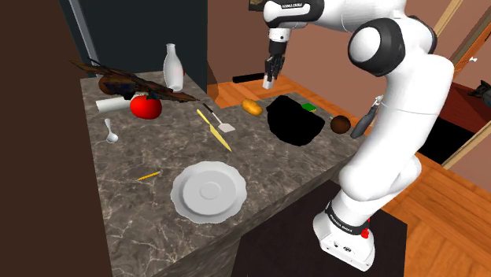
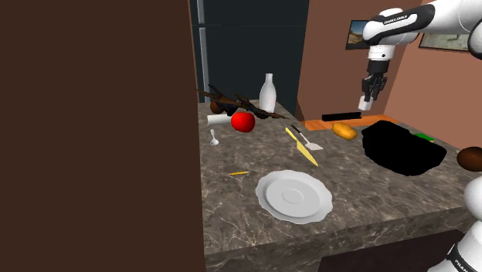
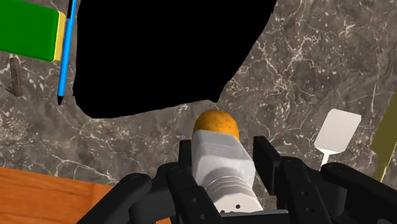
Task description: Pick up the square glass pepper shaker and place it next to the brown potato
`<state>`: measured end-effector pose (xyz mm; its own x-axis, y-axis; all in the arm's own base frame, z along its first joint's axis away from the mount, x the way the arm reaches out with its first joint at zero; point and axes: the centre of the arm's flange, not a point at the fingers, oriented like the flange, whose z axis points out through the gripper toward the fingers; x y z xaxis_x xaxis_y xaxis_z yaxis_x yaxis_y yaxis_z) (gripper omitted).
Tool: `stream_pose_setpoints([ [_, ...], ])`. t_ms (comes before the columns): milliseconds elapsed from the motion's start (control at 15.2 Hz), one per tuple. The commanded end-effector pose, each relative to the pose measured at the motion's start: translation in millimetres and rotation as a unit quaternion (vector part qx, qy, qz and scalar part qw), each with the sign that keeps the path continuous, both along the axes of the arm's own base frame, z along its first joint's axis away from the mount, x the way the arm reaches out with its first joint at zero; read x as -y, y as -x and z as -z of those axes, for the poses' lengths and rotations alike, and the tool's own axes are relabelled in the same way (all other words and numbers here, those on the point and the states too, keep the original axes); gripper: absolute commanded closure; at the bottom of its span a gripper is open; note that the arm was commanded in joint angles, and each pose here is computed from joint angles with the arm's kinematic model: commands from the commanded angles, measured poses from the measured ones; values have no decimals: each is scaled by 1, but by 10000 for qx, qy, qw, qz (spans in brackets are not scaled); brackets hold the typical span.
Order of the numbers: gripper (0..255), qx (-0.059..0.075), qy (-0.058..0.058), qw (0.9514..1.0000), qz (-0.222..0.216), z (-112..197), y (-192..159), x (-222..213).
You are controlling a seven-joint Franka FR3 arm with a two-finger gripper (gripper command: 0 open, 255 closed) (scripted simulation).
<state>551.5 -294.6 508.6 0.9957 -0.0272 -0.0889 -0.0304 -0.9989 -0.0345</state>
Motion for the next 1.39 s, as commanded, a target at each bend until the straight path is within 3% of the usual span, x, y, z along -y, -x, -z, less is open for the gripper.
stream_pose_setpoints([
  [0,255,1,1,10000,-5,1,-4,25],
  [594,255,1,1,10000,-5,1,-16,140],
  [1320,255,1,1,10000,-5,59,-16,140],
])
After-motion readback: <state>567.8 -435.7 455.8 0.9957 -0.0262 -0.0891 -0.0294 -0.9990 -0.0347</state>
